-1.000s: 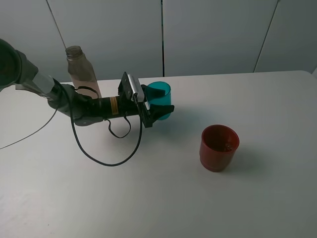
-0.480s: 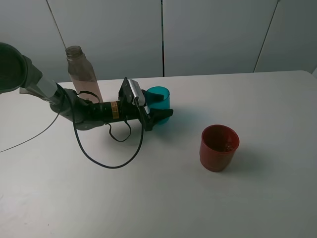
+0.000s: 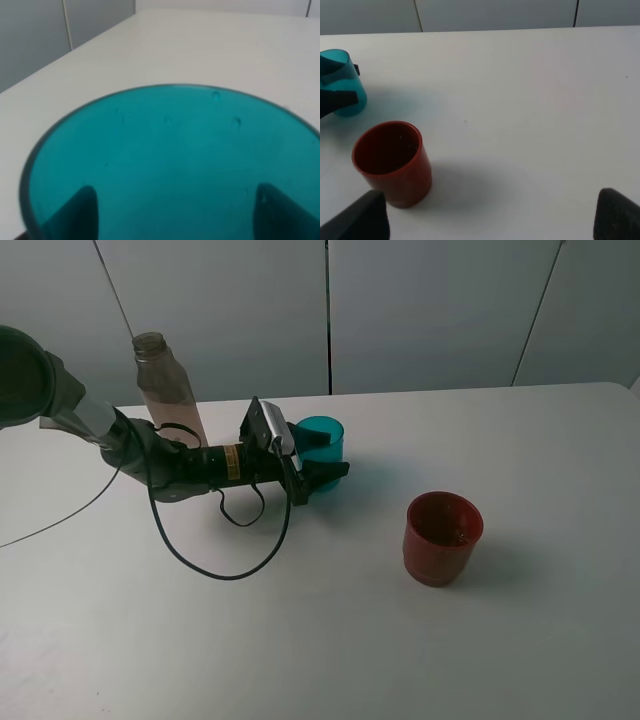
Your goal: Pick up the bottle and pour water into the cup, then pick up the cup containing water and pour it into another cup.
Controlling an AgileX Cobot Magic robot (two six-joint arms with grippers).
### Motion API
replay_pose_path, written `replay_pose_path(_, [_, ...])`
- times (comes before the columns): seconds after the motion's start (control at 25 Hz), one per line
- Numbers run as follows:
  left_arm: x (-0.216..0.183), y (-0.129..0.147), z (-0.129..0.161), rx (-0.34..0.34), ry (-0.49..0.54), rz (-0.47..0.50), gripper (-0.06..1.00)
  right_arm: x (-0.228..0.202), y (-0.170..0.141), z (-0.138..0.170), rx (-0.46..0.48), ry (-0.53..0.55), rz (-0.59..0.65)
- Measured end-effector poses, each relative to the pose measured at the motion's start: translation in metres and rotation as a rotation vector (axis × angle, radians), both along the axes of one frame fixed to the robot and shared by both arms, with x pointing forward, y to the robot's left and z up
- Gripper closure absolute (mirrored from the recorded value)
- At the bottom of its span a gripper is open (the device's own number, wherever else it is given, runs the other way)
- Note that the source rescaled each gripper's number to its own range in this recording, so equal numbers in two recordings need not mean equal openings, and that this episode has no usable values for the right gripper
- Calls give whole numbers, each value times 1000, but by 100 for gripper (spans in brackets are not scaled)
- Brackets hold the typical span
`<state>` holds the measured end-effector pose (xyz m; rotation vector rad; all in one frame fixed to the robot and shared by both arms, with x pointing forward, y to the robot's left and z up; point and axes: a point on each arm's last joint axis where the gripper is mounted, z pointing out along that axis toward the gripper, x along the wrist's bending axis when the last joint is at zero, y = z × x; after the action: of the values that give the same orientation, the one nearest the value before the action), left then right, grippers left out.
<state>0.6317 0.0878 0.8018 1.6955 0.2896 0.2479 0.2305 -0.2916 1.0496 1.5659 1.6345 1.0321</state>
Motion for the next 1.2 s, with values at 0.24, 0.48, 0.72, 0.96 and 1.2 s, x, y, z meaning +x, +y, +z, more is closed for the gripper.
replay_pose_path(0.24, [3, -2, 25, 1, -56, -16, 3, 0, 0, 0, 0, 0, 0])
replay_pose_path(0.48, [8, -4, 77, -43, -124, -12, 2, 0, 0, 0, 0, 0, 0])
replay_pose_path(0.72, [9, 0, 150, -16, -152, 40, 2, 0, 0, 0, 0, 0, 0])
replay_pose_path(0.96, [0, 9, 223, -35, -178, 132, 2, 0, 0, 0, 5, 1, -3])
replay_pose_path(1.2, [-4, 35, 279, 3, -145, 405, 2, 0, 0, 0, 5, 1, -3])
